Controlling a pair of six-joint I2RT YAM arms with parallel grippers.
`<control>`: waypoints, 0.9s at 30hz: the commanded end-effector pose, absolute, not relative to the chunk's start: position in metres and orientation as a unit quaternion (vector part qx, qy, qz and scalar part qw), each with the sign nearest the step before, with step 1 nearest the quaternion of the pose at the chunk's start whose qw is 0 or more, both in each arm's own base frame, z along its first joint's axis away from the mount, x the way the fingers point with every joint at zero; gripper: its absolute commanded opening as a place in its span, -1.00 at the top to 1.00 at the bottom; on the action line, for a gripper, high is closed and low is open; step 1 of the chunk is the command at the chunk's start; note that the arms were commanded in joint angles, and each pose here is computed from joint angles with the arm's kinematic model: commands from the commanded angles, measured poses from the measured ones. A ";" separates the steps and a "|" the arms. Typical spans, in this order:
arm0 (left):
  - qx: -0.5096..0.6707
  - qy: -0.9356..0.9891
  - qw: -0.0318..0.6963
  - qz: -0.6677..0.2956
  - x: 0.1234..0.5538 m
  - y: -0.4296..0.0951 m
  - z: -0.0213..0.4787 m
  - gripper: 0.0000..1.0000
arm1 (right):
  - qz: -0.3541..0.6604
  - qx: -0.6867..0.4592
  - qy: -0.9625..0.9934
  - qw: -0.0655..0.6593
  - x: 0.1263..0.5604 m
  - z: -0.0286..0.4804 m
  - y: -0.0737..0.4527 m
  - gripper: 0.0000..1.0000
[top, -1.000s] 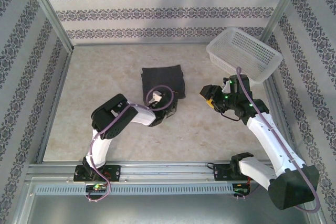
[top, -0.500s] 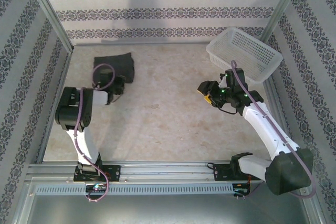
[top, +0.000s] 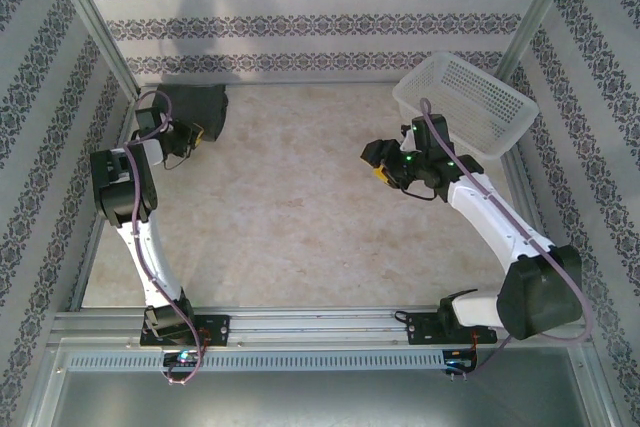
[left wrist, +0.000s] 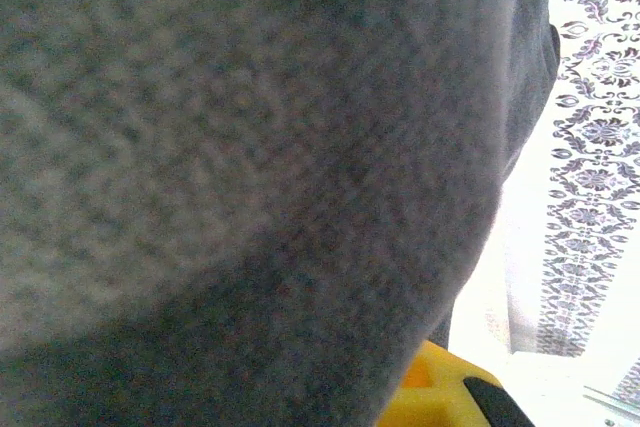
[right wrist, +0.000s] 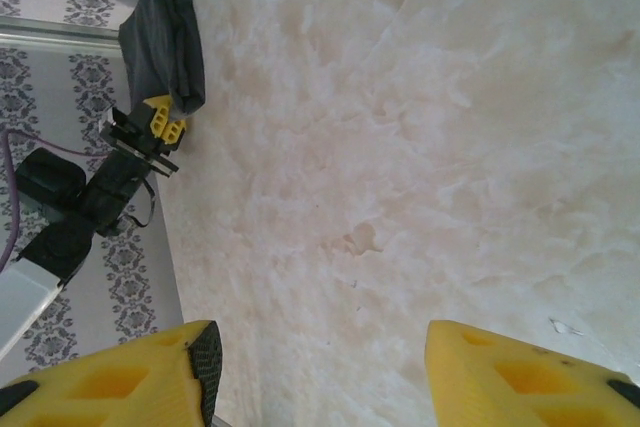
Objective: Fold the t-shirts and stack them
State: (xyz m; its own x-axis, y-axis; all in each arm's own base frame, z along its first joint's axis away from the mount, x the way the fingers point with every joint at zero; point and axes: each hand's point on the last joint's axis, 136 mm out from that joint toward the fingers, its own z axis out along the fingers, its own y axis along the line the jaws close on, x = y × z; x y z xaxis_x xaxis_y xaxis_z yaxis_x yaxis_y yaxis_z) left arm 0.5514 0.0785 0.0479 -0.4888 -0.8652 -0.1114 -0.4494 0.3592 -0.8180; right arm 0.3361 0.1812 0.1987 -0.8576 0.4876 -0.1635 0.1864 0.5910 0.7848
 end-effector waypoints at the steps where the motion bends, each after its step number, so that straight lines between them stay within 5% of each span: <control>1: -0.404 0.792 0.261 -0.376 0.549 0.078 0.041 0.97 | 0.441 0.158 0.856 0.219 0.347 0.223 0.194 -0.16; 2: -0.403 0.790 0.263 -0.379 0.550 0.077 0.045 0.88 | 0.449 0.154 0.850 0.228 0.349 0.228 0.196 -0.18; 6: -0.408 0.779 0.284 -0.382 0.544 0.069 0.071 -0.04 | 0.479 0.145 0.823 0.270 0.357 0.250 0.198 -0.26; 8: -0.422 0.763 0.303 -0.385 0.536 0.068 0.090 -0.94 | 0.489 0.140 0.812 0.285 0.361 0.260 0.199 -0.29; 11: -0.441 0.731 0.330 -0.403 0.522 0.058 0.121 -1.00 | 0.500 0.139 0.800 0.301 0.367 0.273 0.198 -0.37; 12: -0.440 0.724 0.339 -0.409 0.516 0.051 0.134 -1.00 | 0.501 0.142 0.797 0.305 0.368 0.276 0.196 -0.94; 18: -0.442 0.696 0.411 -0.388 0.466 0.045 0.203 -1.00 | 0.472 0.174 0.800 0.327 0.371 0.277 0.169 -0.95; 27: -0.424 0.746 0.508 0.078 0.320 0.084 0.244 -1.00 | 0.090 0.220 0.858 0.455 0.349 0.248 0.039 -0.95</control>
State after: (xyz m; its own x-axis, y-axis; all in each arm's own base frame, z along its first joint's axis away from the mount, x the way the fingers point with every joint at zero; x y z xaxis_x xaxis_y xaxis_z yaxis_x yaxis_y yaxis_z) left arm 0.3771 0.0408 0.2936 -0.0520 -0.7881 -0.6134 -0.3764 0.5844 -0.7189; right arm 0.3566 0.1011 0.2759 -0.5426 0.5817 -0.6060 0.0904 0.7577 0.6463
